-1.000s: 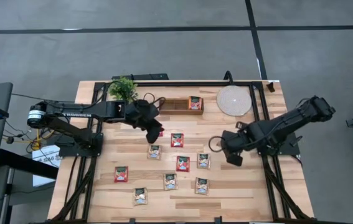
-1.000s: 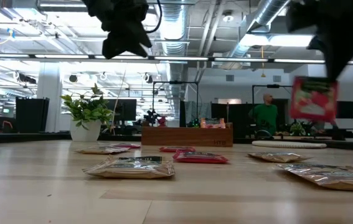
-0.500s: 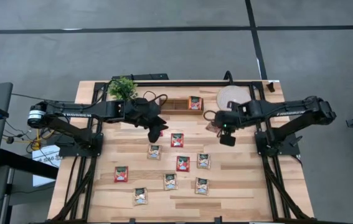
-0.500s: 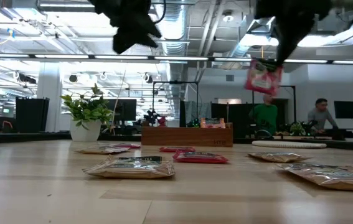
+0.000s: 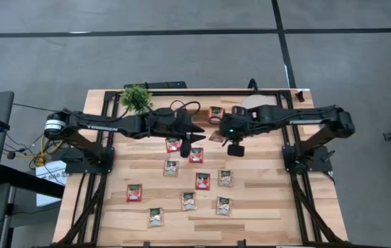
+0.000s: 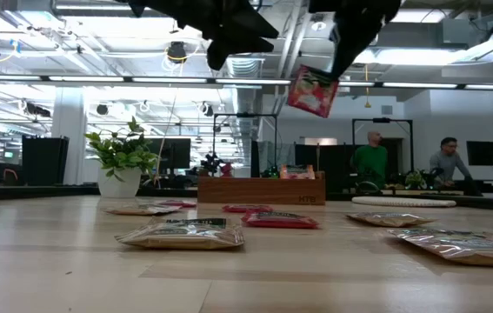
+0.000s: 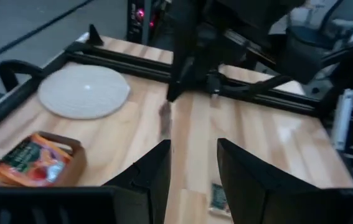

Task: Pick & Place Tea
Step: Put the red tea bag into the middle section of the wooden organizer

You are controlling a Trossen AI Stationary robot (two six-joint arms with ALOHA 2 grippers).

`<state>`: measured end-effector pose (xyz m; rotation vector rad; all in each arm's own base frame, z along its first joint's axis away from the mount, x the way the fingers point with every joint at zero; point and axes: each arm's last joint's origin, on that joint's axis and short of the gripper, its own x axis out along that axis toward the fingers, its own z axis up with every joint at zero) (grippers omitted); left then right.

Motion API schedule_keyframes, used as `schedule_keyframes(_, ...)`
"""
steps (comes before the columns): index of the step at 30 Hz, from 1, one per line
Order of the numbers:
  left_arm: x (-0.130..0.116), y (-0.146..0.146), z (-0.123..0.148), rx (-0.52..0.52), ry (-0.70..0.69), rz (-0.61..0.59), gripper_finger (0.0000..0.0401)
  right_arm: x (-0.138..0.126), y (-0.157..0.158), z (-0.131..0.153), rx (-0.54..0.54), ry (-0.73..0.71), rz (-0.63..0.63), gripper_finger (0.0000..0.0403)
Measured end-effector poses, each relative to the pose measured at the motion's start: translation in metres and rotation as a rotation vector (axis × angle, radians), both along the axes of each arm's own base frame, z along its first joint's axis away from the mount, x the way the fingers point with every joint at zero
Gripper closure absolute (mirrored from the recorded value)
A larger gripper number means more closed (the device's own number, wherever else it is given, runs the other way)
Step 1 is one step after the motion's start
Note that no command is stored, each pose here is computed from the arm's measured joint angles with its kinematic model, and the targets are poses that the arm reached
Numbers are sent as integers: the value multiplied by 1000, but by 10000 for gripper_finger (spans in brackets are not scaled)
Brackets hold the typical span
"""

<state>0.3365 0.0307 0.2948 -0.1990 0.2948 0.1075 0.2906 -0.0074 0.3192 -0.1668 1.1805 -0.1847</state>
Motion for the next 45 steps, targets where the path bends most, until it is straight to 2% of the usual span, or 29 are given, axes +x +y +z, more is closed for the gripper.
schedule_keyframes(5,1,2,3,72,-2,29,280,22,1,2,8,18,58,403)
schedule_keyframes(12,1,2,2,85,2,36,280,39,1,11,-8,-4,99,403)
schedule_keyframes(38,0,1,-3,85,56,11,280,40,-2,13,-33,-13,118,403)
schedule_keyframes(45,6,4,-12,83,80,16,280,40,-2,13,-33,-13,117,403)
